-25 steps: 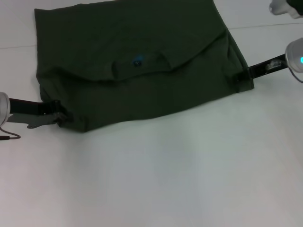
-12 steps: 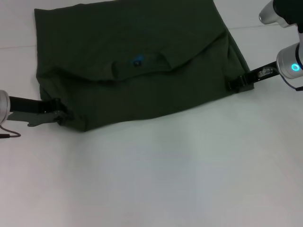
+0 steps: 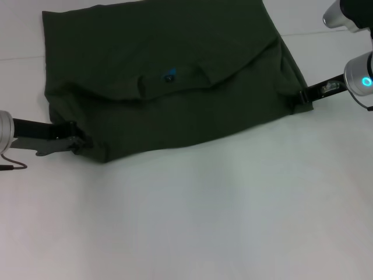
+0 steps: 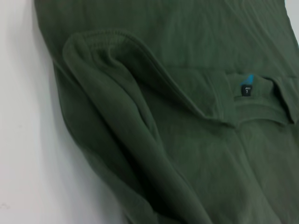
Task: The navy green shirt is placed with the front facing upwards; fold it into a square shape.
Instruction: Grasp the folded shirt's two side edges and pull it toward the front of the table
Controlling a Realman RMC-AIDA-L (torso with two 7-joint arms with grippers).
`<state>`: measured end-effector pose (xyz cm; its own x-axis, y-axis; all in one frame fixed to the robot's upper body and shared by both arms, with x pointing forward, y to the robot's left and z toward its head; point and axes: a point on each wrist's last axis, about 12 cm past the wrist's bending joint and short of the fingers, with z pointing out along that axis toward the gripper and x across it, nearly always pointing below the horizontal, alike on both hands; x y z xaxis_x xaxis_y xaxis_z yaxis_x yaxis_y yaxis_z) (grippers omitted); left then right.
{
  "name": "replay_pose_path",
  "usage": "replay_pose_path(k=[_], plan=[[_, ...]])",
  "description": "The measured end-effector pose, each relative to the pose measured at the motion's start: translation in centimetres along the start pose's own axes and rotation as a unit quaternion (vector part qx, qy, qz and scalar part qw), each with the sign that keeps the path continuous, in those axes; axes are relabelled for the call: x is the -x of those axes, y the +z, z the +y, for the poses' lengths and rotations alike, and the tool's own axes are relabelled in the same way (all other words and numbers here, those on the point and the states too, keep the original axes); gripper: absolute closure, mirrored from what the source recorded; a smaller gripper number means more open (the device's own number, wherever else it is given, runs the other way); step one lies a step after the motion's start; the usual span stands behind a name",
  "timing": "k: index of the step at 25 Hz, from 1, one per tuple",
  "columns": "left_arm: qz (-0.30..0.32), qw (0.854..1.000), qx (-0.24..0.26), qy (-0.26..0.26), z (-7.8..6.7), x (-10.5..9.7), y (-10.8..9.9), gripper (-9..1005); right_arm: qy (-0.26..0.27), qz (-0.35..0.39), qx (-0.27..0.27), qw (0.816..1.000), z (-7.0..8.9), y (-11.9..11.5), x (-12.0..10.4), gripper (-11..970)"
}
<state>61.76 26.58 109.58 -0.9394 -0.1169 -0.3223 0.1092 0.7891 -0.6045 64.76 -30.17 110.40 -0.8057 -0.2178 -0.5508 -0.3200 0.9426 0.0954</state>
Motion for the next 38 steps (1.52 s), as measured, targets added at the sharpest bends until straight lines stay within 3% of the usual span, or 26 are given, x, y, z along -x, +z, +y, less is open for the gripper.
replay_pose_path(k=[3, 9, 11, 16, 26, 38], plan=[[0.001, 1.0, -0.001, 0.0, 0.0, 0.0, 0.0, 968, -0.002, -0.002, -0.004, 1.0, 0.0, 0.0, 0.0, 390], [0.001, 1.0, 0.0, 0.0, 0.0, 0.0, 0.0, 968, -0.004, 0.002, -0.003, 1.0, 0.0, 0.1, -0.1, 632], [0.001, 1.0, 0.0, 0.0, 0.0, 0.0, 0.0, 968, -0.004, 0.003, -0.002, 1.0, 0.0, 0.1, -0.2, 837], [0.007, 1.0, -0.006, 0.003, -0.2, 0.0, -0.1, 969, -0.003, 0.015, 0.008, 1.0, 0.2, 0.0, -0.4, 889], [0.058, 0.998, -0.033, 0.014, -0.1, -0.9, -2.8, 968, -0.015, 0.09, 0.015, 0.996, 0.4, -2.7, -0.5, 899], [0.138, 0.99, -0.036, 0.016, 0.4, -3.1, -4.0, 969, -0.028, 0.175, 0.066, 0.982, 2.4, -5.0, -2.5, 899]])
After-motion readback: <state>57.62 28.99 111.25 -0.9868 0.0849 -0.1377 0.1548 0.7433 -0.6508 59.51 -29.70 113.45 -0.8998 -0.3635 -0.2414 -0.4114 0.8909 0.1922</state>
